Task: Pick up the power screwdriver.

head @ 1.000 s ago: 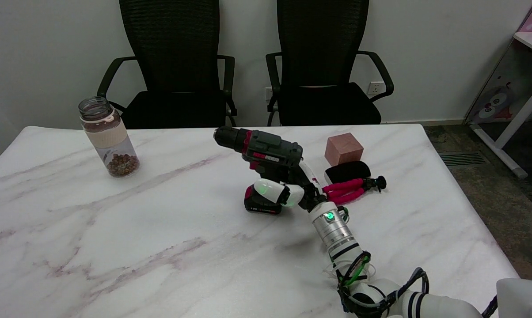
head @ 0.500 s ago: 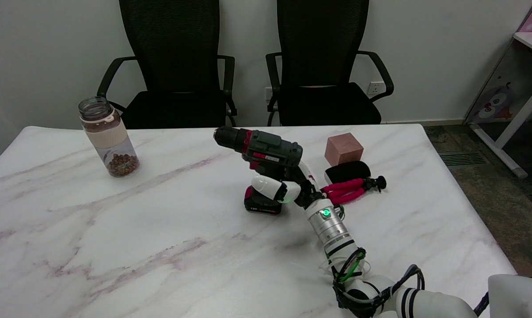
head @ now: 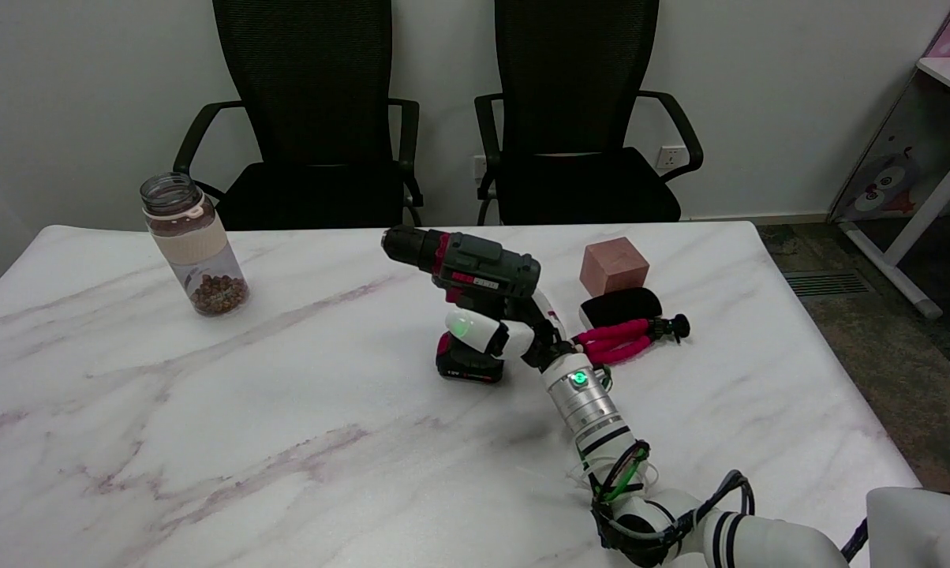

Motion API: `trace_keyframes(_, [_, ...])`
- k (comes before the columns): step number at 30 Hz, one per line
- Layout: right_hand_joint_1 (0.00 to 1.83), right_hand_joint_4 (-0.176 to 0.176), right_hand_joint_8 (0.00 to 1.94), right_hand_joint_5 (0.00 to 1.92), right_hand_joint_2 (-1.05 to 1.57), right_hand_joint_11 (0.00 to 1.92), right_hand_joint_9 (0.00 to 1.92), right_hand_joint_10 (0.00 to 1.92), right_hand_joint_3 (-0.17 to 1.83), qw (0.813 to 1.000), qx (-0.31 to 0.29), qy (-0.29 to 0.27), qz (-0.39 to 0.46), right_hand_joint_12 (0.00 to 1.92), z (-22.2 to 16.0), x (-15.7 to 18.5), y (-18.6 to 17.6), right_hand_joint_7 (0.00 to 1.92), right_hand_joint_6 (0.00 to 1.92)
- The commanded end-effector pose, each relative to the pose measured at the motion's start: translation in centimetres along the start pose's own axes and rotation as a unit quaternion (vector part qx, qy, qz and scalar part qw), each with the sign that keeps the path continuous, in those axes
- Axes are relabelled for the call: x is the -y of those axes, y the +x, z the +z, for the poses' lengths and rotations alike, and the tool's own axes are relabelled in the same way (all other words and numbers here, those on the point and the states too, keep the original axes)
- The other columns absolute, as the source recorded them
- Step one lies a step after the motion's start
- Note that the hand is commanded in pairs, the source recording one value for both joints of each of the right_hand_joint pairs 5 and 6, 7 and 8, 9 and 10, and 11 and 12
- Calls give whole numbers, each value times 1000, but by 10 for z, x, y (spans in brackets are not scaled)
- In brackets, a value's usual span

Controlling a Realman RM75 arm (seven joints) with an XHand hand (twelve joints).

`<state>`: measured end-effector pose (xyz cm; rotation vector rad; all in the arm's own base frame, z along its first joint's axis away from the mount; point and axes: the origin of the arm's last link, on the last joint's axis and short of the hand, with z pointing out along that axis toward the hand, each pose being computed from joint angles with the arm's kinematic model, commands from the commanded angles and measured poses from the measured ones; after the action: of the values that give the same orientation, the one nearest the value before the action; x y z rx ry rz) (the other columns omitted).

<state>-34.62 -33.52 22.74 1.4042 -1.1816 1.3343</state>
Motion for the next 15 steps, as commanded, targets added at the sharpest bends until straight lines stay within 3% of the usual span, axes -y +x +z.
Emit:
trace_keyframes(1, [874, 32, 511, 511, 40, 585, 517, 517, 802, 1000, 5, -3, 3, 585, 1, -1, -2, 511, 511])
trace_keyframes(15, [1031, -11, 434, 434, 64, 651, 596, 596, 662, 1000, 8, -8, -6, 651, 5, -3, 1, 434, 434])
